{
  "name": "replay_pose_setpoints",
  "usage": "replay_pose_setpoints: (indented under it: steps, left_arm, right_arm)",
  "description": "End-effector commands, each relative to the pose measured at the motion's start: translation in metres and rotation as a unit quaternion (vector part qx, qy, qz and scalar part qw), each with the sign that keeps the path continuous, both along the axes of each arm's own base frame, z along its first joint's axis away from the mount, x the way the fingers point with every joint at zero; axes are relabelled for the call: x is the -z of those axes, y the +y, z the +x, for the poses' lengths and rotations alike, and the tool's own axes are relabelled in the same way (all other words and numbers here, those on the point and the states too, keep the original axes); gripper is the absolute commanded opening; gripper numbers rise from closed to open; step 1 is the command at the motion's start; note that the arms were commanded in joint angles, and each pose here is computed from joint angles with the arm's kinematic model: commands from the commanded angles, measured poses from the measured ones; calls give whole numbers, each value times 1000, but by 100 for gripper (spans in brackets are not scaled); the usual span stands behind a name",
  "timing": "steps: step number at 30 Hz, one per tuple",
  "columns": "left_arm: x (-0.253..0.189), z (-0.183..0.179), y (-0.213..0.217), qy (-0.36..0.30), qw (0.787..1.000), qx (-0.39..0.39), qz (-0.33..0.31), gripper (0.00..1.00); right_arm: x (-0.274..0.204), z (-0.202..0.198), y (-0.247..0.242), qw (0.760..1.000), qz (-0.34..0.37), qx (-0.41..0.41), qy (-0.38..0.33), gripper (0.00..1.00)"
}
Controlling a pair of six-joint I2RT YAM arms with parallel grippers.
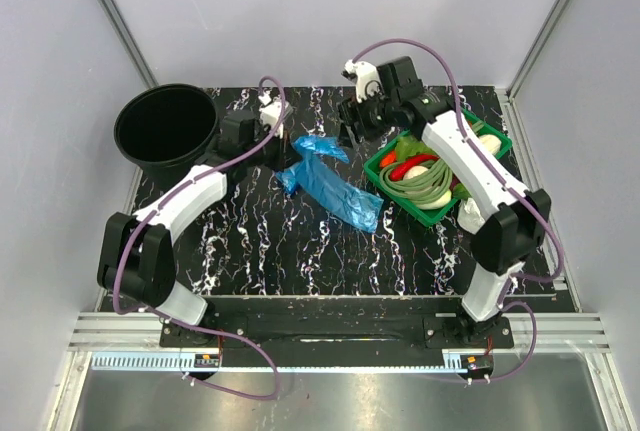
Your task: Put the trash bags into the trash bin
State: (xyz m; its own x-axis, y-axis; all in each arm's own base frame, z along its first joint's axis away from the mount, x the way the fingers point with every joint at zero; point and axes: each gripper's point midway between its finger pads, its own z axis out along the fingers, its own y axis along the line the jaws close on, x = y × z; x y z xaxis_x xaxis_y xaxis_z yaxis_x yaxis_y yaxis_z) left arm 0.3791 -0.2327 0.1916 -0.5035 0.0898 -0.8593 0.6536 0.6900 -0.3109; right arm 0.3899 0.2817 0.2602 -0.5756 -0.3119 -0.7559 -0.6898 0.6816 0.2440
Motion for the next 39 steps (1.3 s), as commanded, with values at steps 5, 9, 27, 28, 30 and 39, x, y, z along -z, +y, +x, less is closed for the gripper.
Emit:
replay_pose_setpoints:
  steps: [5, 9, 27, 28, 30, 39]
  left_arm:
    - [43, -25, 22, 10, 998, 16, 63, 0]
    - [59, -28, 33, 19, 996, 11, 88, 0]
    - [78, -40, 57, 45, 995, 12, 93, 0]
    - [78, -40, 57, 46, 995, 13, 91, 0]
    - [78, -40, 56, 48, 995, 14, 88, 0]
    - [79, -41, 56, 51, 995, 17, 84, 0]
  right_arm:
    - [47, -58, -42, 994, -78, -79, -10, 71]
    - [103, -78, -56, 987, -118, -103, 40, 68]
    - [200, -102, -48, 969, -143, -164, 114, 61]
    - [206, -104, -47, 968, -150, -166, 113, 60]
    - [215, -102, -46, 967, -167, -164, 105, 58]
    - [234, -92, -45, 963, -206, -151, 82, 46]
